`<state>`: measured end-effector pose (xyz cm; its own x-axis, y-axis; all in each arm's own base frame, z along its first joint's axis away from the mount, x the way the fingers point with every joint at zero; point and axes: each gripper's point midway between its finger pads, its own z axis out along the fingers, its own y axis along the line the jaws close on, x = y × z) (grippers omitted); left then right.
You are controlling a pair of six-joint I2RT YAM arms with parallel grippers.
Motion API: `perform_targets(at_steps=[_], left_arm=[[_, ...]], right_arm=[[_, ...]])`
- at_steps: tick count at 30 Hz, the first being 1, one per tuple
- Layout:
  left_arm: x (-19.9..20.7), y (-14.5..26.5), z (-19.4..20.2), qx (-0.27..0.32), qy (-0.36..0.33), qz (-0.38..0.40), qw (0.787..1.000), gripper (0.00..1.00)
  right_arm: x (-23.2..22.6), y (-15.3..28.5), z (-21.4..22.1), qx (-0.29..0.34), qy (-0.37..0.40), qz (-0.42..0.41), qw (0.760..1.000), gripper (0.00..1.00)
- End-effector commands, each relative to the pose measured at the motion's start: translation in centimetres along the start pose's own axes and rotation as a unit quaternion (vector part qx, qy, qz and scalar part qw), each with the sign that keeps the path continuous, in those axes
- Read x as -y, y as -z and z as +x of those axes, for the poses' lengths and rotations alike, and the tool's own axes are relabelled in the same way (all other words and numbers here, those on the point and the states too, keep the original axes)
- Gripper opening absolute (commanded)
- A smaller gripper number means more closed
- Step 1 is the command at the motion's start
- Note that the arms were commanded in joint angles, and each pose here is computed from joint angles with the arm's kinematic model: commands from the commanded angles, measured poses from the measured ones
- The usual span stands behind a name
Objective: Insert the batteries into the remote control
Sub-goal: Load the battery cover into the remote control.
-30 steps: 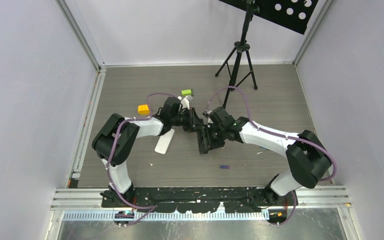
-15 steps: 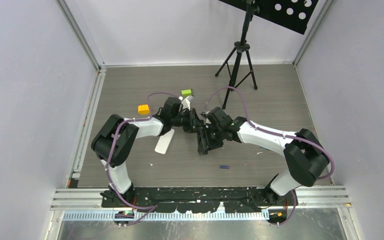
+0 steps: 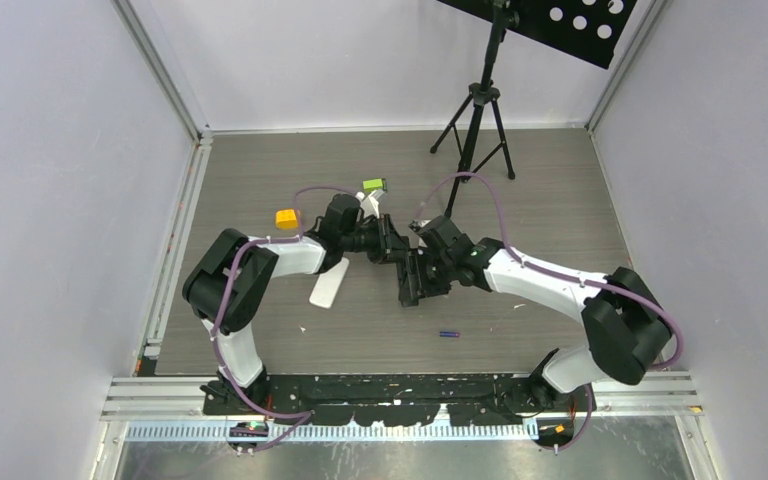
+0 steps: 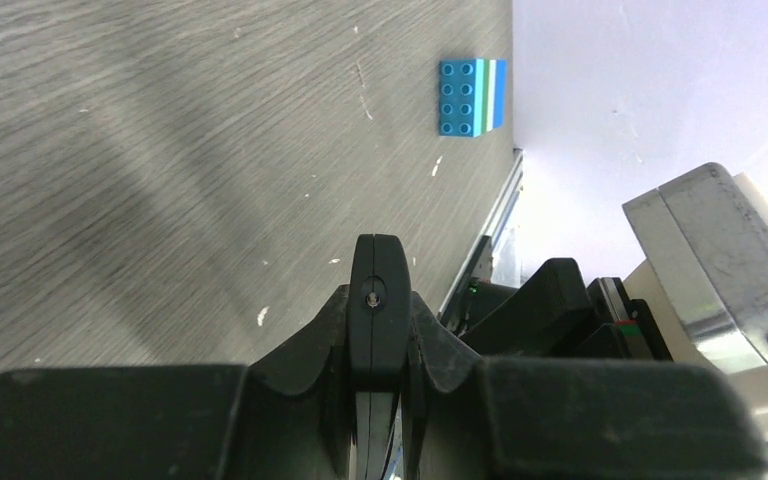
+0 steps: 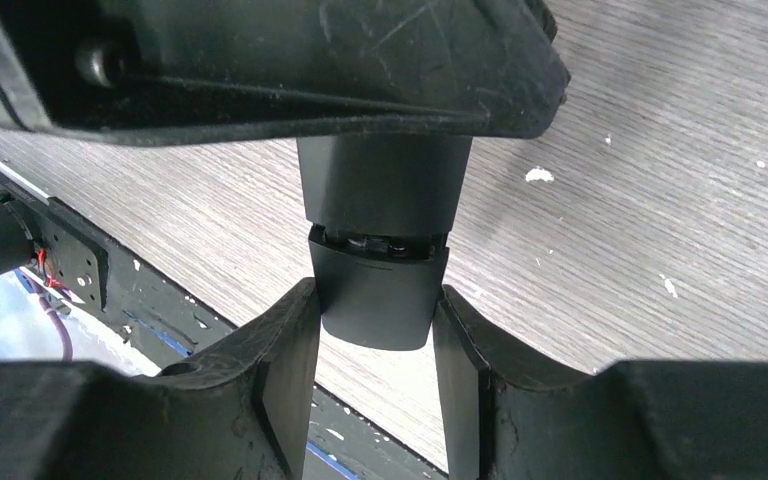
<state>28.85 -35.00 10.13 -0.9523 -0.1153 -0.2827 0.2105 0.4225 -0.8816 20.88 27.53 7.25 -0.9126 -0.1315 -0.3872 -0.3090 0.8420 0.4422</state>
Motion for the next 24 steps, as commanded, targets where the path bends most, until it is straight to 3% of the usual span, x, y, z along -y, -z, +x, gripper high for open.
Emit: perform_targets(at_steps=[1, 15, 24], left_arm=[[7.6, 1.6, 0.6, -0.037, 0.012, 0.126, 0.991, 0.00], [8.8, 2.8, 1.3, -0.043, 0.011, 0.145, 0.988, 0.00], [8.9, 3.0, 1.7, -0.050, 0.003, 0.152, 0.987, 0.00]], right_arm=[[0.0, 0.4, -2.3, 0.069, 0.000, 0.001, 0.998, 0.47], [-2.2, 2.6, -2.4, 0.076, -0.001, -0.058, 0.995, 0.49], [-1.5, 1.6, -2.4, 0.052, -0.004, -0.031, 0.998, 0.51]])
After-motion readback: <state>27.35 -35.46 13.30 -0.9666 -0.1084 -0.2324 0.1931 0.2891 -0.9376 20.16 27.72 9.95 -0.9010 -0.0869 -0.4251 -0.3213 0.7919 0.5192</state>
